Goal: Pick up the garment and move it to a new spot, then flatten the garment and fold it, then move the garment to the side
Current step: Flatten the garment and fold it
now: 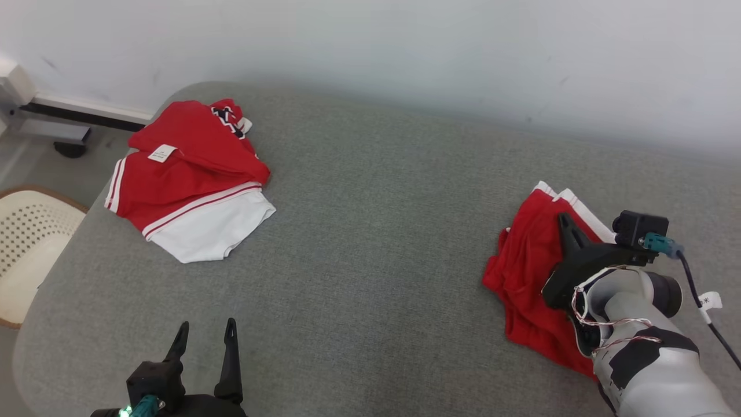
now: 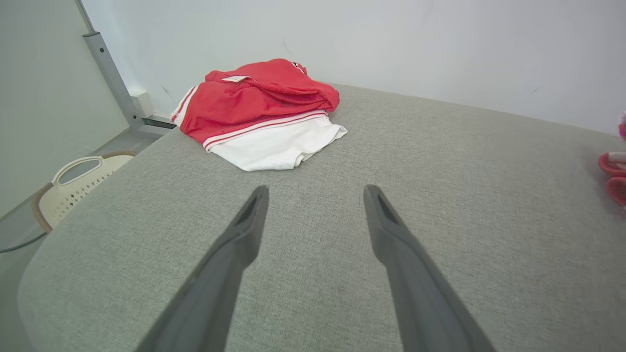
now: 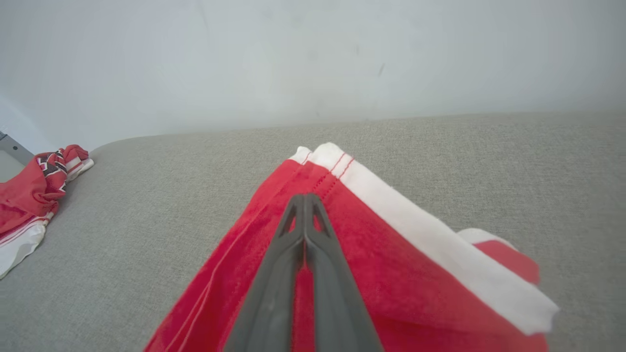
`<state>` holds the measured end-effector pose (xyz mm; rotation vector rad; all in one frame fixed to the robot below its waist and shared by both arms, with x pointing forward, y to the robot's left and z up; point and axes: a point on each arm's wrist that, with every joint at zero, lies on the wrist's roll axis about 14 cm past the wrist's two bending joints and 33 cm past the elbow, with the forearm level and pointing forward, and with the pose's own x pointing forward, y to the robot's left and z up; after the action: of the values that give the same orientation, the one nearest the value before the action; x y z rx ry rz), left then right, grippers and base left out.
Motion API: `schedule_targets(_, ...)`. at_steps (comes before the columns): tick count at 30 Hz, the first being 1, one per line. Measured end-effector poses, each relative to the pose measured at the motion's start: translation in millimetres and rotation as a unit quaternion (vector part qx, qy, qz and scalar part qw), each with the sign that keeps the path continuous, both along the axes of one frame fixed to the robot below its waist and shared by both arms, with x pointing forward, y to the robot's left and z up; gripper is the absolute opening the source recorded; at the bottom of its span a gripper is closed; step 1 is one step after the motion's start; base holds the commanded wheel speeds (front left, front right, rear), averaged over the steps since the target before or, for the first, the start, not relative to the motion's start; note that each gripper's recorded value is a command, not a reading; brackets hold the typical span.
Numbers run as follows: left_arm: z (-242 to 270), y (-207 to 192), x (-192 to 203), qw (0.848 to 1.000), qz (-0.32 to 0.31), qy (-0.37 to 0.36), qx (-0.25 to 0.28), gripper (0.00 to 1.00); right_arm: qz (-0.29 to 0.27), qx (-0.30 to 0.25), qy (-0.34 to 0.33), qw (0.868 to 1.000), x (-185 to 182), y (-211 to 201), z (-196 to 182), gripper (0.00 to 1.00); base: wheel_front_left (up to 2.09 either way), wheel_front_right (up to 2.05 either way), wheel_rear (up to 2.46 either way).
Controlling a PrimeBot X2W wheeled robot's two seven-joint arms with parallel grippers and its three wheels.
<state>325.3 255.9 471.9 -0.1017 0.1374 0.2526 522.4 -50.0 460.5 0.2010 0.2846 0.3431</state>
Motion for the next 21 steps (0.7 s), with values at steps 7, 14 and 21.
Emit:
schedule_targets(7, 3.7, -10.3, 8.1, 1.000, -0.018, -0.007, -0.002, 1.00, -0.034, -0.019, -0.003, 0.999, 0.1, -40.2, -1.7, 0.00, 0.00, 0.00, 0.00)
schedule_targets(14, 4.9, -7.3, 5.1, 1.000, -0.014, -0.009, -0.001, 1.00, -0.071, -0.043, 0.029, 0.996, 3.5, -74.8, -23.1, 0.00, 0.00, 0.00, 0.00)
schedule_targets(21, 0.9, -3.3, 0.0, 1.000, -0.001, -0.005, -0.001, 1.00, -0.098, 0.016, -0.018, 0.995, 20.9, -79.1, -6.2, 0.00, 0.00, 0.00, 0.00)
